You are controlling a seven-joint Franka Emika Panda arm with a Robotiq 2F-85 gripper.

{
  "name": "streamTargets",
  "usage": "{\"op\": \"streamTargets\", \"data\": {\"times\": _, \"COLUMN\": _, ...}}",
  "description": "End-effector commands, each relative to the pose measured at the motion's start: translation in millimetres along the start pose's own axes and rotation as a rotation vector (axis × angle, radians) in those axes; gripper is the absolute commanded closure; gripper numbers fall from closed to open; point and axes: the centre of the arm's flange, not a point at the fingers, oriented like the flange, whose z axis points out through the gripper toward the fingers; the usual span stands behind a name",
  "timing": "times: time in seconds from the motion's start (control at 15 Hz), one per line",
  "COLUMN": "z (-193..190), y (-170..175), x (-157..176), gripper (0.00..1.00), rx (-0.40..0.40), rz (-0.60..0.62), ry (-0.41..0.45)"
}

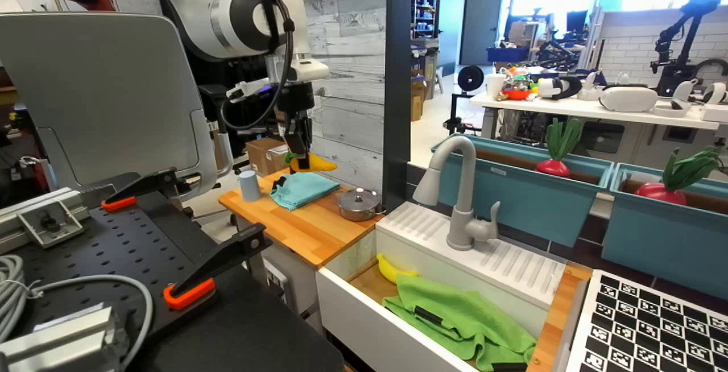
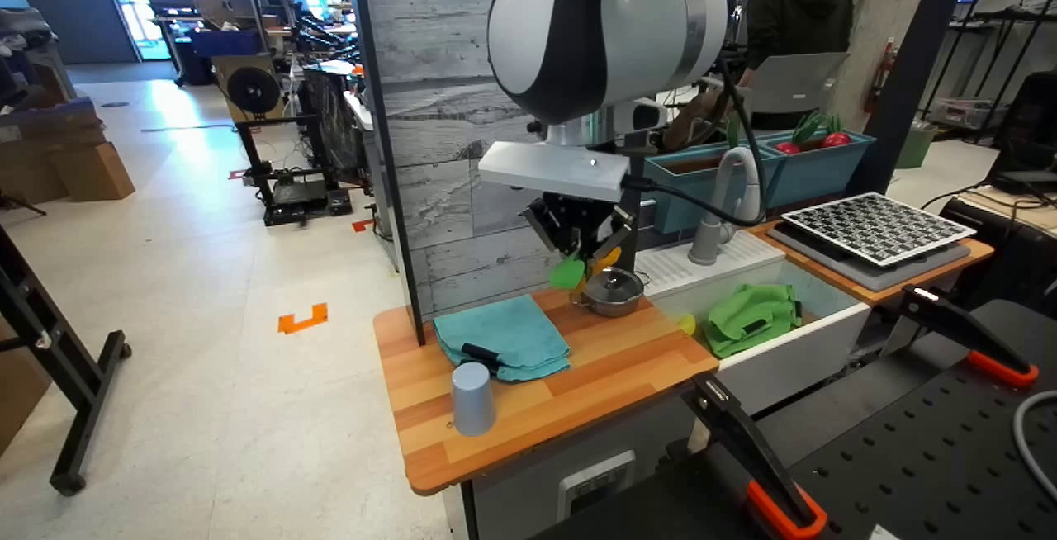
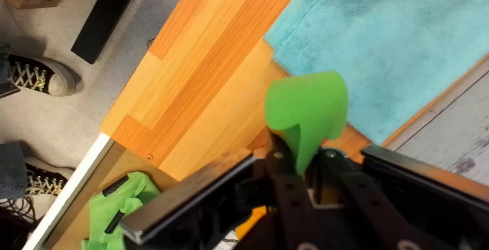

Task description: Put the green plush toy on the blue mat

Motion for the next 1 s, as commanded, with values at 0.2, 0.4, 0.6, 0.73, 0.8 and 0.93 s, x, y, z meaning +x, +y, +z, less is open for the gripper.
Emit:
{"op": "streamTargets", "data": {"times": 0.2, "z": 3.8, "y": -47.4, "x": -29.6, "gripper": 0.97, "rx": 0.029, "rz": -0.121, "ry": 0.049}}
{"op": "streamTargets", "data": {"times": 0.4, "z": 13.0, "y": -61.1, "x": -35.8, "gripper": 0.97, "rx": 0.033, "rz": -0.157, "ry": 0.05}}
{"op": "streamTargets", "data": {"times": 0.6, "z": 29.9, "y": -68.8, "x": -37.8, "gripper": 0.97, "rx": 0.023, "rz": -0.187, "ry": 0.044}}
{"op": "streamTargets", "data": {"times": 0.73, "z": 41.9, "y": -71.6, "x": -37.4, "gripper": 0.97, "rx": 0.008, "rz": -0.199, "ry": 0.043}}
{"op": "streamTargets", "data": {"times": 0.8, "z": 47.4, "y": -72.8, "x": -37.2, "gripper": 0.97, "rx": 0.0, "rz": -0.205, "ry": 0.042}}
{"op": "streamTargets", "data": {"times": 0.93, "z": 55.2, "y": -73.4, "x": -39.3, "gripper": 0.97, "rx": -0.014, "rz": -0.221, "ry": 0.038}}
